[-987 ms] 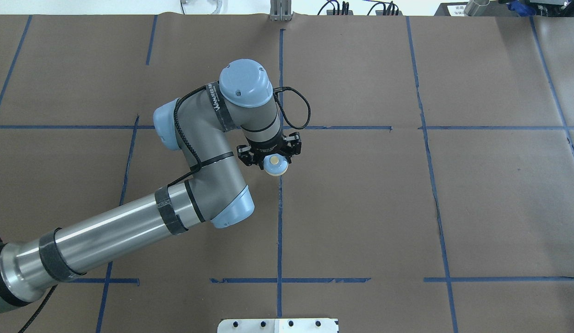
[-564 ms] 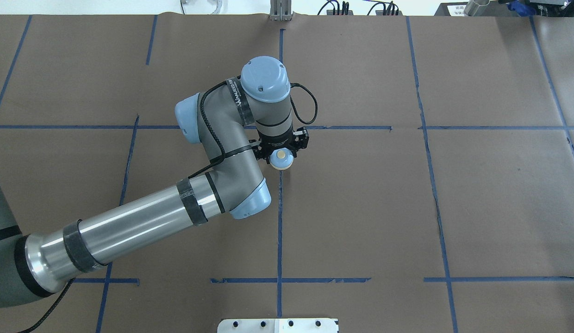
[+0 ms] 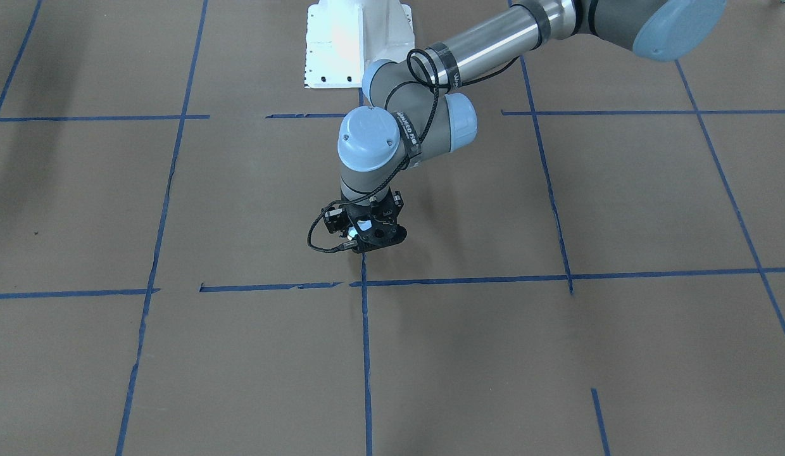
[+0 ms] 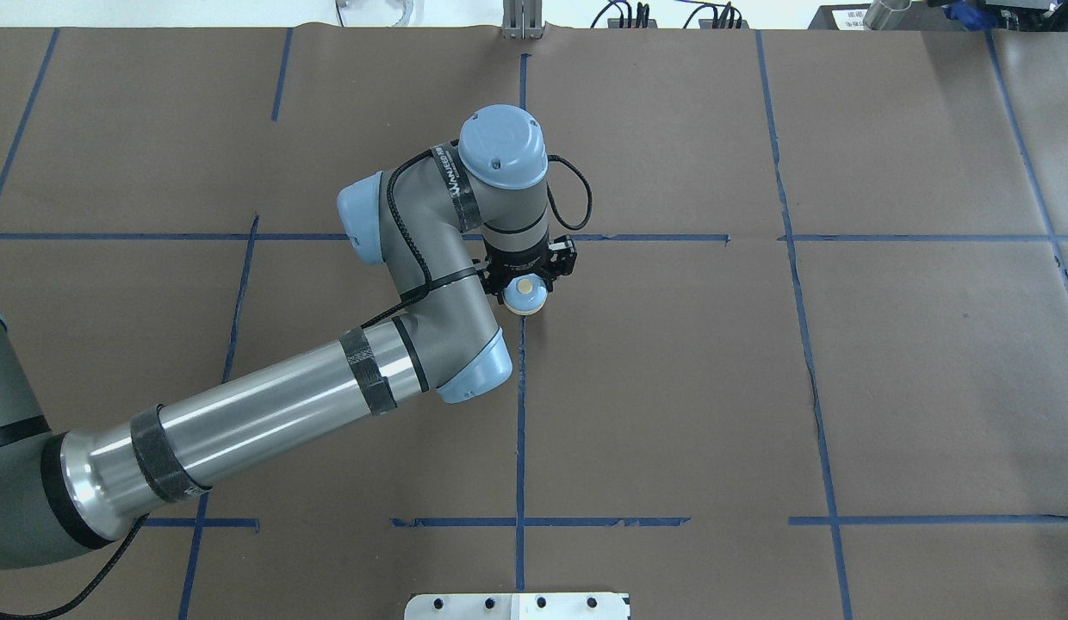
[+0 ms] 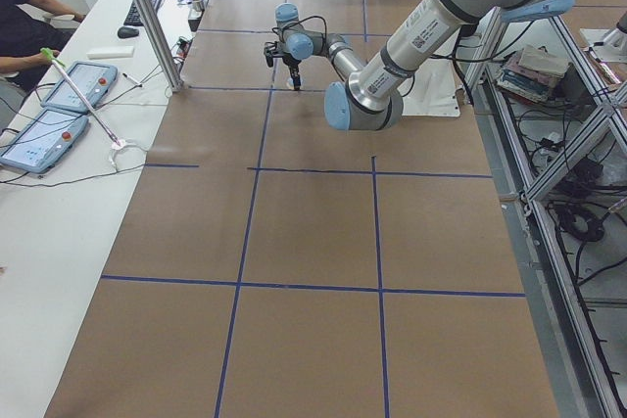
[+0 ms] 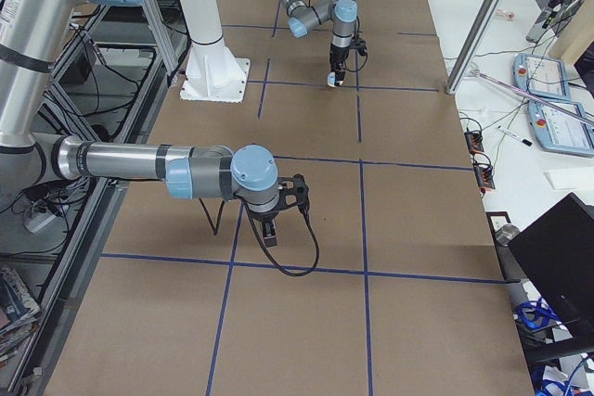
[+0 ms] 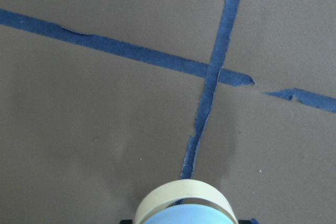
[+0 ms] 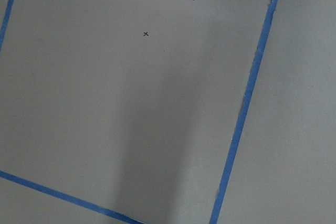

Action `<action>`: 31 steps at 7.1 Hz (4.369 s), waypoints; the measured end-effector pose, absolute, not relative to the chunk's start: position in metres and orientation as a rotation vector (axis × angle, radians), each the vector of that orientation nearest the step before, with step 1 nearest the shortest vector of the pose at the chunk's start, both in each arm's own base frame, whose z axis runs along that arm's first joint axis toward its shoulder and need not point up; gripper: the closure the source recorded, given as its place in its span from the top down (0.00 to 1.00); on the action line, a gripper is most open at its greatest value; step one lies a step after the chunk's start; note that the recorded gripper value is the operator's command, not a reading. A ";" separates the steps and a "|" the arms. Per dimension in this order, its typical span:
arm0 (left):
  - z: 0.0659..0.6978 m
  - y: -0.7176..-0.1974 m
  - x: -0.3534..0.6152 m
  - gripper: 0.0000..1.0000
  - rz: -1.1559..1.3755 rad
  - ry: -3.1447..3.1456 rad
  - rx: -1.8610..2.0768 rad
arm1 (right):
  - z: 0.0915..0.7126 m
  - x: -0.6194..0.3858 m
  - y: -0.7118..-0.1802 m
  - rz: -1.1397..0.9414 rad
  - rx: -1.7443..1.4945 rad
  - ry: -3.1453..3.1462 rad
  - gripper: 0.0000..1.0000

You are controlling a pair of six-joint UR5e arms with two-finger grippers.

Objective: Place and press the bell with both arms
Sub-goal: 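Lower the bell onto the tape crossing and open the left gripper, then withdraw the left gripper from the bell while the right arm moves in, then move the right gripper above the bell's button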

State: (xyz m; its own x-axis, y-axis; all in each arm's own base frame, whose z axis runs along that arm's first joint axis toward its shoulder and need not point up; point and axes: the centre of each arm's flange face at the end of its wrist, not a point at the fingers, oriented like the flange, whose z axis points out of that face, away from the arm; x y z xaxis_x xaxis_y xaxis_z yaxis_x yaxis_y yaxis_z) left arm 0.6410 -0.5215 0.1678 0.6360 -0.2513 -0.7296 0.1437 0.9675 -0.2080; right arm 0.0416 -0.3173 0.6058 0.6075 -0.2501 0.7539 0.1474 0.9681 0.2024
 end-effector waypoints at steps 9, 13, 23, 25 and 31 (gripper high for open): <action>0.148 -0.514 0.599 1.00 -0.245 0.909 -0.115 | 0.584 0.022 -0.329 -0.295 0.194 -0.895 1.00; 0.185 -0.442 0.472 1.00 -0.238 0.998 -0.064 | 0.499 -0.092 -0.378 -0.263 0.218 -0.866 0.98; 0.234 -0.377 0.374 1.00 -0.234 1.017 -0.053 | 0.184 -0.536 -0.475 0.037 0.044 -0.856 0.00; 0.241 -0.362 0.355 1.00 -0.235 1.017 -0.051 | 0.184 -0.562 -0.493 0.072 0.034 -0.821 0.00; 0.247 -0.355 0.355 1.00 -0.230 1.007 -0.060 | 0.183 -0.599 -0.498 0.021 0.019 -0.780 0.00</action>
State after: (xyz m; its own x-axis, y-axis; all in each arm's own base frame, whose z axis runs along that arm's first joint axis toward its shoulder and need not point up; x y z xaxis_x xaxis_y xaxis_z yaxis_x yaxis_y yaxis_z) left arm 0.3546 -0.3545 0.2473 0.5123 -0.2191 -0.8303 0.1636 0.9741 -0.1561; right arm -0.5994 -0.4978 0.1835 0.7105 0.0121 0.7036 -0.0260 0.9996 0.0092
